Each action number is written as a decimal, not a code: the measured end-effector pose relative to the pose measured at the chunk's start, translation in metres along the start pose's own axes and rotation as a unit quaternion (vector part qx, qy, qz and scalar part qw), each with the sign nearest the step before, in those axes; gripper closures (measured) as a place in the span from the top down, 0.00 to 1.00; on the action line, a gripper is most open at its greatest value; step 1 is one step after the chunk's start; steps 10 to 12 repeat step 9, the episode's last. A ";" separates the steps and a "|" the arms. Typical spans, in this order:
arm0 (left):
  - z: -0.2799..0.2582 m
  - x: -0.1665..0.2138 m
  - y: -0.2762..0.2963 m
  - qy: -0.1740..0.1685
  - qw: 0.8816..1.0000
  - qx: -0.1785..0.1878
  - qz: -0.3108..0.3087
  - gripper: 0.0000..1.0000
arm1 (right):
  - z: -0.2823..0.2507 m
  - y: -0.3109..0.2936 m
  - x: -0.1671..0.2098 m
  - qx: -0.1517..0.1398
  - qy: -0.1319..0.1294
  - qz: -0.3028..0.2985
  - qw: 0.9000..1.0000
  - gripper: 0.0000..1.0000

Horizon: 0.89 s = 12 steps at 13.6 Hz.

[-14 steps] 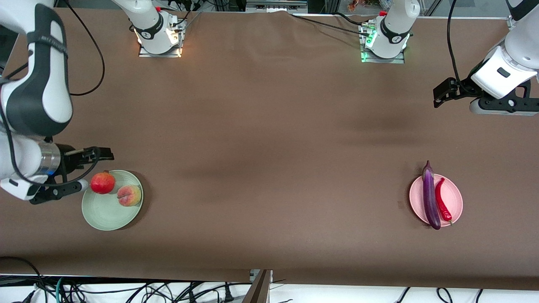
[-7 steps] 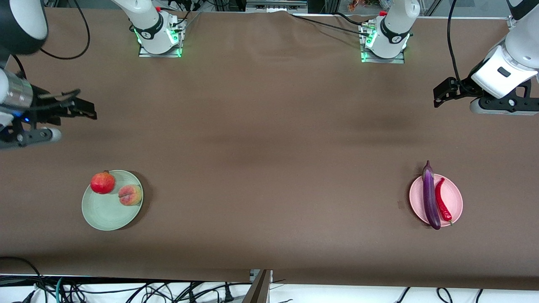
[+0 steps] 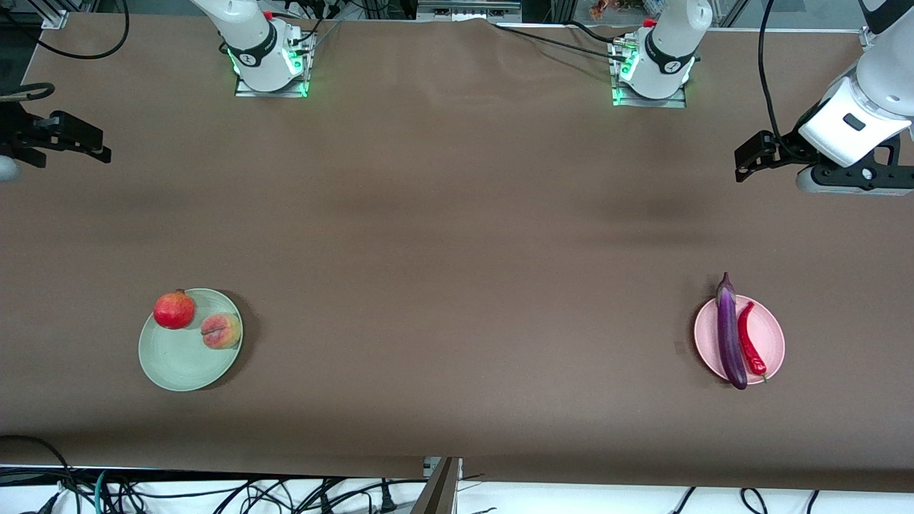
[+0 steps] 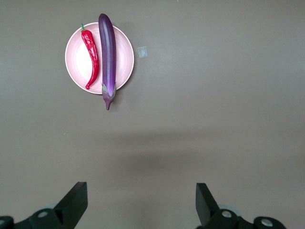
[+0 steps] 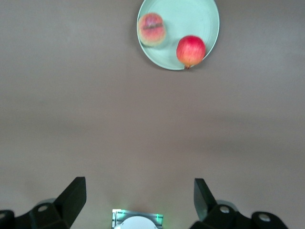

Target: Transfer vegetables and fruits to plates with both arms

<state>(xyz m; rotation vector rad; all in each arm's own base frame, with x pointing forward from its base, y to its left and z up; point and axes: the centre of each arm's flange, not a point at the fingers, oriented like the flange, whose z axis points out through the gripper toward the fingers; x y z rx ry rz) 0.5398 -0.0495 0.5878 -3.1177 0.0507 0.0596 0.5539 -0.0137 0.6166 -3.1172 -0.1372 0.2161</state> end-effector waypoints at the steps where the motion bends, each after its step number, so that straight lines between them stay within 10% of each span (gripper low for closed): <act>1: 0.000 0.000 0.000 0.000 1.000 0.000 0.000 1.00 | 0.006 0.000 -0.001 0.001 -0.007 0.002 1.000 1.00; 12: 0.001 -0.001 0.001 -0.005 1.000 0.000 0.001 1.00 | 0.016 -0.028 0.000 -0.010 -0.016 0.035 0.999 1.00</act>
